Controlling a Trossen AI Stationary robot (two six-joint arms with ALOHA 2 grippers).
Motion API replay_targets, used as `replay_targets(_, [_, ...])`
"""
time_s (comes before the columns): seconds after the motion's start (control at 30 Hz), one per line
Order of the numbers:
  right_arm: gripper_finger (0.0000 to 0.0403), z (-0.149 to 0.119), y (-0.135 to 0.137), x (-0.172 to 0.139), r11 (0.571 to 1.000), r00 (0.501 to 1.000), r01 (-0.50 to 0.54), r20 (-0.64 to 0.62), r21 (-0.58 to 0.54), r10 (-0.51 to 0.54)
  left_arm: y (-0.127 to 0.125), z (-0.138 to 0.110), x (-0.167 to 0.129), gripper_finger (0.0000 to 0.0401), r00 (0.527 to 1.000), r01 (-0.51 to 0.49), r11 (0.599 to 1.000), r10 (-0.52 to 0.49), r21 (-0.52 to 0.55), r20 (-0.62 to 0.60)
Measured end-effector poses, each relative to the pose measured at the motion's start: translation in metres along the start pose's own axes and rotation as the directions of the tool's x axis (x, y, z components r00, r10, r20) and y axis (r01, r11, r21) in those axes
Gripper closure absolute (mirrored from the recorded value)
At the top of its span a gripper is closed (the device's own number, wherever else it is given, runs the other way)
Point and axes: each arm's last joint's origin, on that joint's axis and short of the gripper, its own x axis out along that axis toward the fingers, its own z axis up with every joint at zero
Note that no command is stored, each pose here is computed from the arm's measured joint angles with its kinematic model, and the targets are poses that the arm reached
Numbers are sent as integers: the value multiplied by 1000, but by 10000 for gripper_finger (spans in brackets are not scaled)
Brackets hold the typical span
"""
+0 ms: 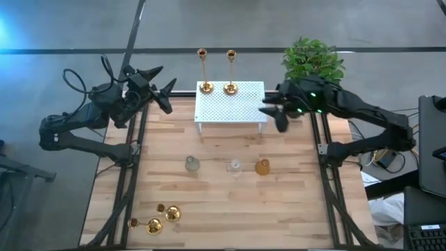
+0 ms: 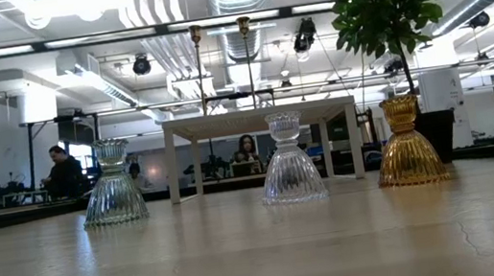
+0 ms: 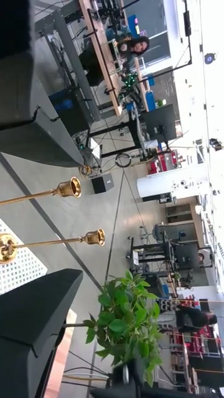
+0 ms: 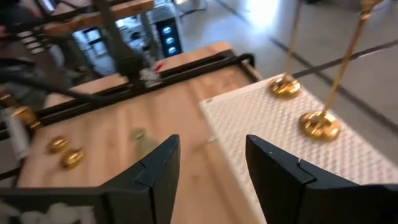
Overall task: Pick & Place candle stick holders
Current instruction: Align the gold candle holder with the other gold candle holders on the shelf
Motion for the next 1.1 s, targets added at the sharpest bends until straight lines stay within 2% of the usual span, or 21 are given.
replay_targets(0.3, [263,-21,36,-46,989,985,-144,-95,29,146,-5,-2,4,114,1000,8,1000,-8,-2,-14])
replay_targets(0.4, [275,-28,46,-55,985,978,-173,-121,10,173,-8,-8,3,114,994,96,995,-95,29,-51])
replay_targets(0.5, [287,-34,54,-62,982,972,-186,-142,4,185,-10,-15,-1,117,968,219,975,-213,29,-133])
replay_targets(0.57, [295,-37,57,-65,982,969,-190,-161,11,189,-10,-17,-6,122,946,265,964,-264,-22,-187])
replay_targets(0.63, [302,-39,61,-66,980,965,-200,-170,18,200,-10,-18,-10,128,921,284,952,-305,-116,-244])
replay_targets(0.7, [309,-41,65,-65,981,965,-195,-175,25,196,-10,-20,-14,134,882,301,930,-356,-213,-308])
replay_targets(0.8, [317,-44,70,-58,986,970,-159,-178,44,164,-9,-23,-22,145,798,312,895,-429,-318,-424])
replay_targets(0.9, [324,-47,76,-46,992,979,-120,-161,43,125,-9,-23,-30,169,708,325,877,-474,-354,-524])
replay_targets(1.0, [331,-50,82,-31,996,985,-77,-153,38,82,-13,-23,-40,208,592,383,852,-523,-357,-614])
replay_targets(1.1, [336,-54,87,-14,998,982,-34,-185,43,41,-17,-21,-51,258,455,404,829,-549,-387,-701])
